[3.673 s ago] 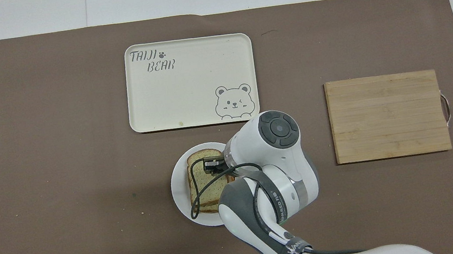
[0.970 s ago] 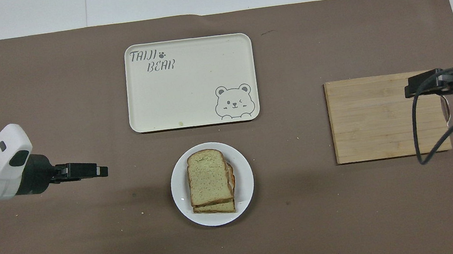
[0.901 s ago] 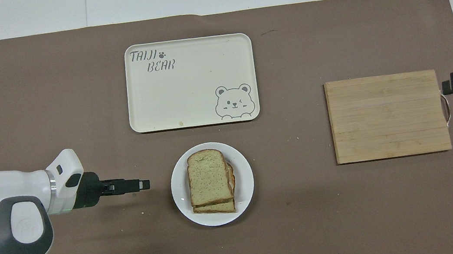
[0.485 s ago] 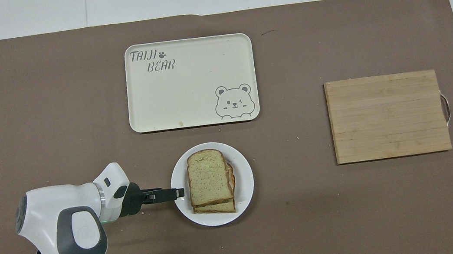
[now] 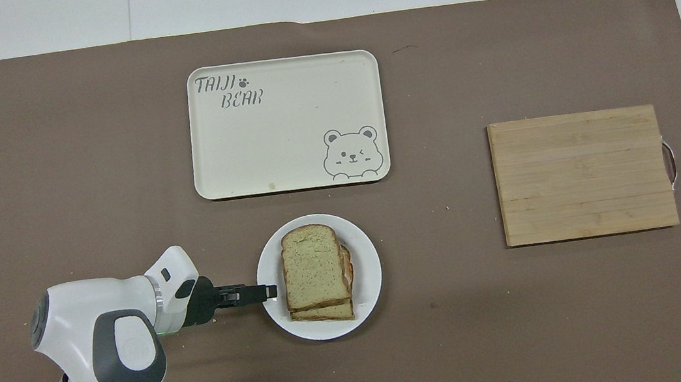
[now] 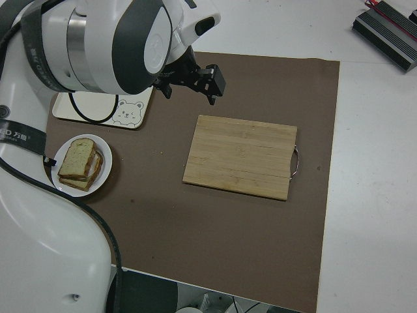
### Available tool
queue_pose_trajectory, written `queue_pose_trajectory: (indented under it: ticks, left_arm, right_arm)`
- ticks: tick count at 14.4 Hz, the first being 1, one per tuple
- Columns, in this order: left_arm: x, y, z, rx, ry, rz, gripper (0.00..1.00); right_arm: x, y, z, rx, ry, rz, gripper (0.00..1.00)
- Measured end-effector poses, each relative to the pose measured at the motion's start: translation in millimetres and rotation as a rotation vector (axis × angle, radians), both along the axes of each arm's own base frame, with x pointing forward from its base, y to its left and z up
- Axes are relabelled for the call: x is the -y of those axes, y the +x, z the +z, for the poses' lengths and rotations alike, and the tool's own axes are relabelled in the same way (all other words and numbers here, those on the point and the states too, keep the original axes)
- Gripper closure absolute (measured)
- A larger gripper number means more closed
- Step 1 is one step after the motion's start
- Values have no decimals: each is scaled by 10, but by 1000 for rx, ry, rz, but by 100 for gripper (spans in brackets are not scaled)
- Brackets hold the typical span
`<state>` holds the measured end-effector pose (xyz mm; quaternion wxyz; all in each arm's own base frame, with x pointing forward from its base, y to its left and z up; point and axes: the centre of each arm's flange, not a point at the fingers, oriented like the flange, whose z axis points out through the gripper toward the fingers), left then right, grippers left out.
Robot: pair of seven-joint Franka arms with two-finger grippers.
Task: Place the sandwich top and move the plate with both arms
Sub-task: 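Grip the white plate rim with the left gripper, then slide the plate with the left gripper onto the bear tray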
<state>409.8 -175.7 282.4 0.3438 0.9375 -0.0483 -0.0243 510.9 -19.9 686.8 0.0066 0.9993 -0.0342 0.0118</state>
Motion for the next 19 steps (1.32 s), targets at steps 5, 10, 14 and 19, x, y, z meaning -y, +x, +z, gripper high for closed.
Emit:
queue_pose_trajectory:
  ticks: [5,10,14,19]
  left_arm:
    - [251,-119,-162,-15,-36,10,63]
    - [284,-56,-123,-20,-69,41,89]
    - [-46,242,-15,-61,-160,93,92]
    - [-497,780,201,-71,-277,151,92]
  right_arm:
    - [3,1,-21,-6,0,3,0]
    - [5,1,-23,-6,-1,10,0]
    - [5,1,-23,-7,-1,10,0]
    - [5,2,-29,-8,-1,10,0]
